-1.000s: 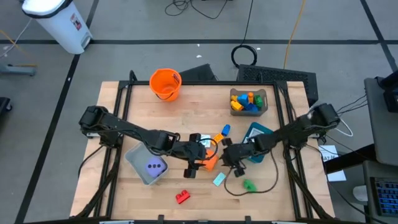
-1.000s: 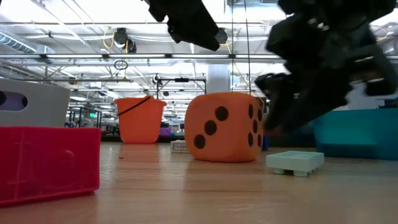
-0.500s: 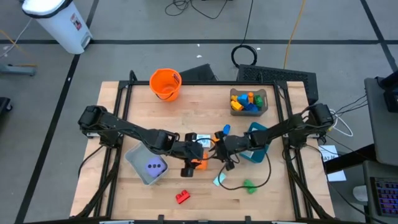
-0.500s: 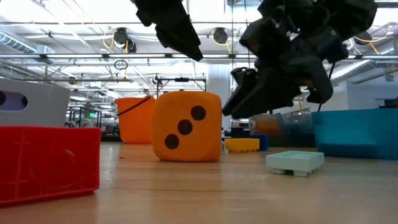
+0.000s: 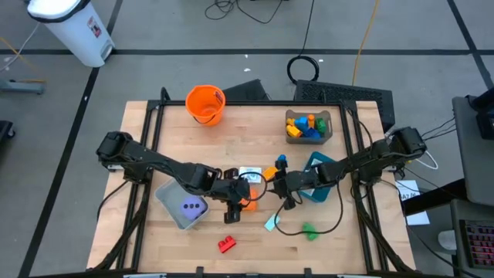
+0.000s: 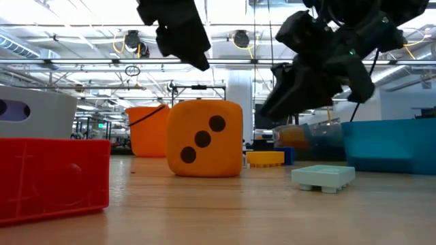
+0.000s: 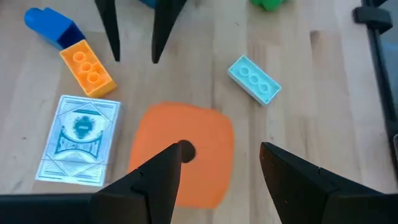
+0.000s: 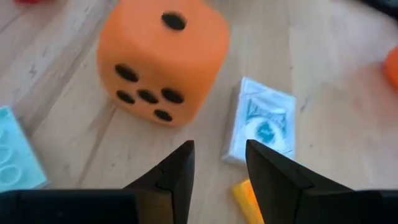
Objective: Pick & Place Toys
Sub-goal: Put the orange dice into the gray bin
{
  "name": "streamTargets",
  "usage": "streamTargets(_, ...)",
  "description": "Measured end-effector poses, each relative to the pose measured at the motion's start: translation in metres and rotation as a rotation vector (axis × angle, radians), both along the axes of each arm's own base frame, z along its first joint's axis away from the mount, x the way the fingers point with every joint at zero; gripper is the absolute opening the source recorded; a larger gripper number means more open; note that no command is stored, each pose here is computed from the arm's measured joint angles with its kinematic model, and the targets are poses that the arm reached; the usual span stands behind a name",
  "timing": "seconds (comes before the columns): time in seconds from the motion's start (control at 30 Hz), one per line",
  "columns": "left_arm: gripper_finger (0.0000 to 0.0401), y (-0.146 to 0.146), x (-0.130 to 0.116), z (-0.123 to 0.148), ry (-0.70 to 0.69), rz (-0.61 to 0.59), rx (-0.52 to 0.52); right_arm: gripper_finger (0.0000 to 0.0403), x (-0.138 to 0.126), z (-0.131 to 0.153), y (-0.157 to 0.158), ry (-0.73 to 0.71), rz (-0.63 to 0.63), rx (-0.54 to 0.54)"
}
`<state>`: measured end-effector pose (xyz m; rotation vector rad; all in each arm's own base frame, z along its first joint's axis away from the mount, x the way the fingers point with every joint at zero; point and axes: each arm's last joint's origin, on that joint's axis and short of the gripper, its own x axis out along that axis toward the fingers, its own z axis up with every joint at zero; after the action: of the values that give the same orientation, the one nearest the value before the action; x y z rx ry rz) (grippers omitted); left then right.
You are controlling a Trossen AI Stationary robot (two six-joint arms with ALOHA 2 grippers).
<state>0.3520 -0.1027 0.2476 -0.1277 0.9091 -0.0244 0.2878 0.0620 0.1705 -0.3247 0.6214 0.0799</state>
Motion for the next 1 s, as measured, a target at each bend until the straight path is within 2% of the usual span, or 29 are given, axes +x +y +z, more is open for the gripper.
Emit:
streamTargets(0.13,0.0227,-0.001,0.003,0.007,0.023,0.009,0.003,0.0137,-0.007,-0.009,0.001,0.026,-0.012,0.024)
streamTargets(0.27,0.0227,-0.002,0.012,0.016,0.067,0.008,0.048,0.0137,-0.011,-0.015,0.000,0.047,-0.030,0.041)
streamTargets(0.4,0.0227,-0.005,0.022,0.015,0.104,0.007,0.059,0.0137,-0.012,-0.017,-0.001,0.052,-0.035,0.048)
streamTargets(0.6,0.0227,-0.010,0.035,0.017,0.106,-0.017,0.015,0.0137,-0.014,-0.018,0.003,0.056,-0.016,0.039)
streamTargets(0.83,0.0227,-0.007,0.044,0.007,0.186,-0.002,0.035,0.0137,-0.016,-0.018,0.011,0.065,0.020,0.030)
streamTargets(1.0,0.0227,-0.003,0.045,0.008,0.180,-0.033,0.048,0.0137,-0.019,-0.018,0.020,0.062,0.063,0.016)
